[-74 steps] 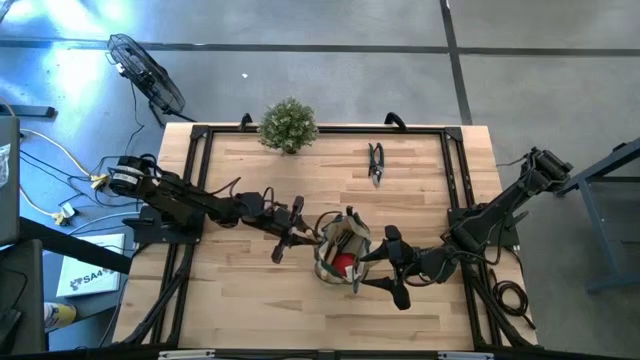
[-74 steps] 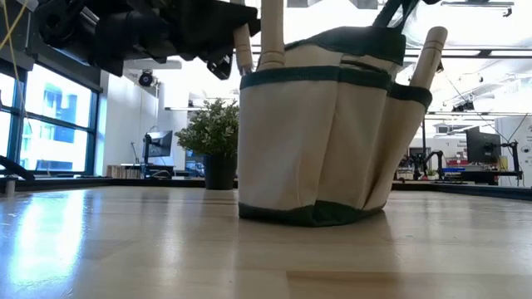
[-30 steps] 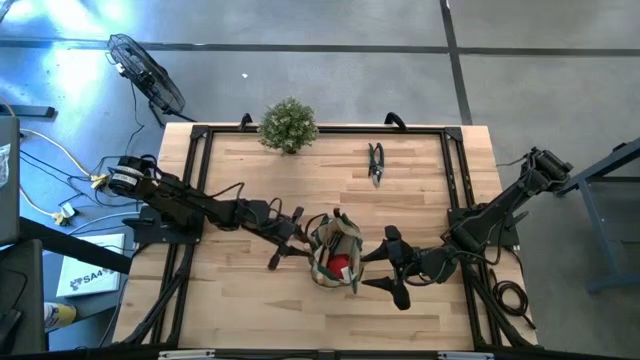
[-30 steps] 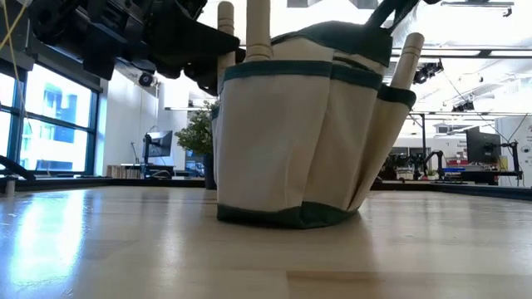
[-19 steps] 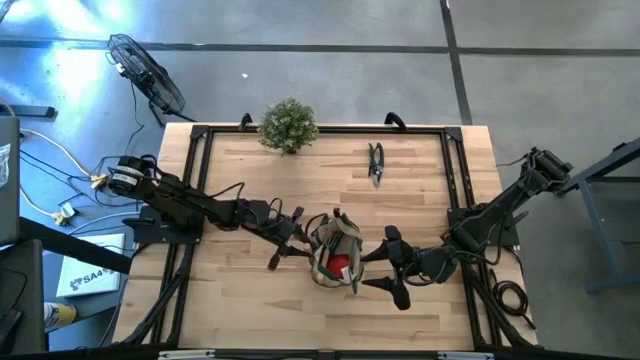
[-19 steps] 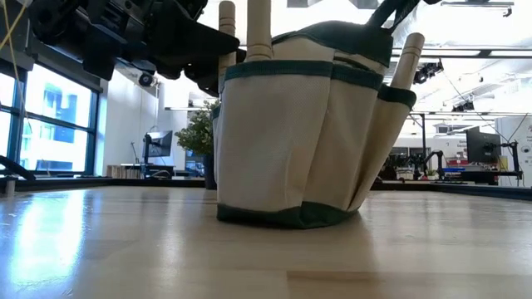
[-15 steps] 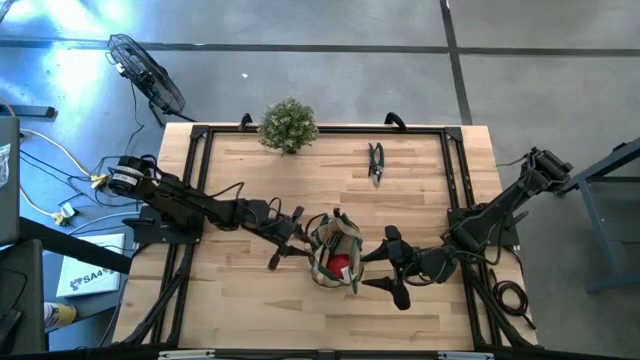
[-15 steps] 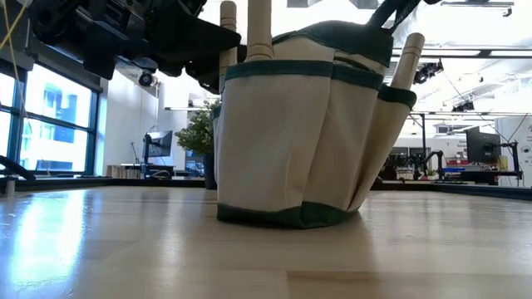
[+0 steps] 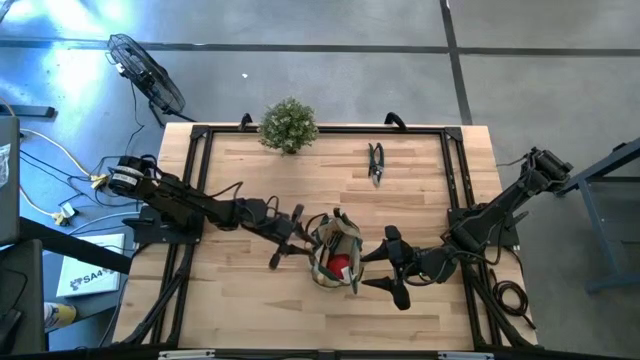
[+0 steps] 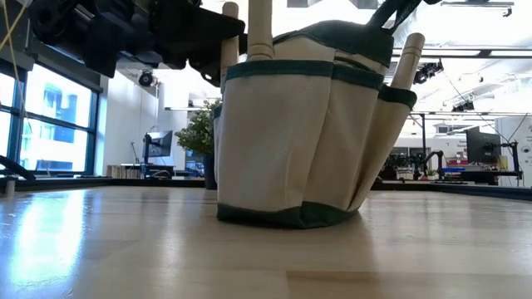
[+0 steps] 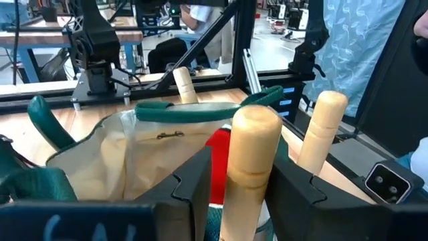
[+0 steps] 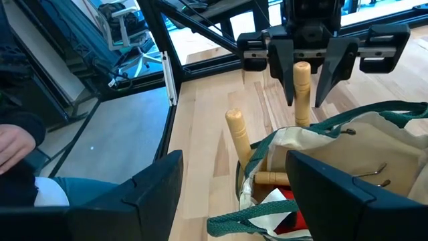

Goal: Pick & Place Garden tools in Gardening bag
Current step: Put the brown trowel into the green bag, then put the green scissors into the green bag

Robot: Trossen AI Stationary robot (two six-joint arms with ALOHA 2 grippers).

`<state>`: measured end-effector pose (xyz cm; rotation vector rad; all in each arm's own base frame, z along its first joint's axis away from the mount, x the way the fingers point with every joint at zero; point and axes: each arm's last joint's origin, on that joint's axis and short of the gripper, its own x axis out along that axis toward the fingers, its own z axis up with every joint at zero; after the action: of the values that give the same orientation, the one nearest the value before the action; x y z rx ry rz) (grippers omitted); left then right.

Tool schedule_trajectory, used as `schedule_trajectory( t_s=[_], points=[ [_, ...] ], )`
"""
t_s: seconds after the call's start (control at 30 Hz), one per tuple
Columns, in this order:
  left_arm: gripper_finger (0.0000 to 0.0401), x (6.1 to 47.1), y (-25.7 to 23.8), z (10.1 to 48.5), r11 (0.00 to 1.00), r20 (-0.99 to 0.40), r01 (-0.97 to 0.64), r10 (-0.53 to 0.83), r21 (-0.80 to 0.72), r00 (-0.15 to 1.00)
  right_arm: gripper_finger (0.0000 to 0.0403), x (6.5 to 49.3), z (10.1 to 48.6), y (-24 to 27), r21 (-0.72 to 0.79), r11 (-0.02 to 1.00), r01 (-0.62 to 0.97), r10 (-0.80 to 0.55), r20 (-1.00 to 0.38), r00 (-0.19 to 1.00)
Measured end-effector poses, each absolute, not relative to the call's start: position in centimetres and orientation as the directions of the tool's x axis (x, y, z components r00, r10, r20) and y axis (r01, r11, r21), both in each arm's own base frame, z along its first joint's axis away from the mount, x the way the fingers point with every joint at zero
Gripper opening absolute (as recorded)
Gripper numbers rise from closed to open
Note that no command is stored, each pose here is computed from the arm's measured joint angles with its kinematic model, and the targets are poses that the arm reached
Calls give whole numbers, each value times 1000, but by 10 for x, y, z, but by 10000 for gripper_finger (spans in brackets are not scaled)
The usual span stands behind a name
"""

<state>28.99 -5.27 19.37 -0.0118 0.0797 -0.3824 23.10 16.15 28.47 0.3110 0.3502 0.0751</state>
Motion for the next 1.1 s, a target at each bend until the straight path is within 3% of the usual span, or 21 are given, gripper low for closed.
schedule_trajectory(
  t_s=[1.1],
  points=[
    [120,282,-50,231,946,181,306,-321,107,930,256,231,284,162,315,948,-42,153,-339,928]
  ],
)
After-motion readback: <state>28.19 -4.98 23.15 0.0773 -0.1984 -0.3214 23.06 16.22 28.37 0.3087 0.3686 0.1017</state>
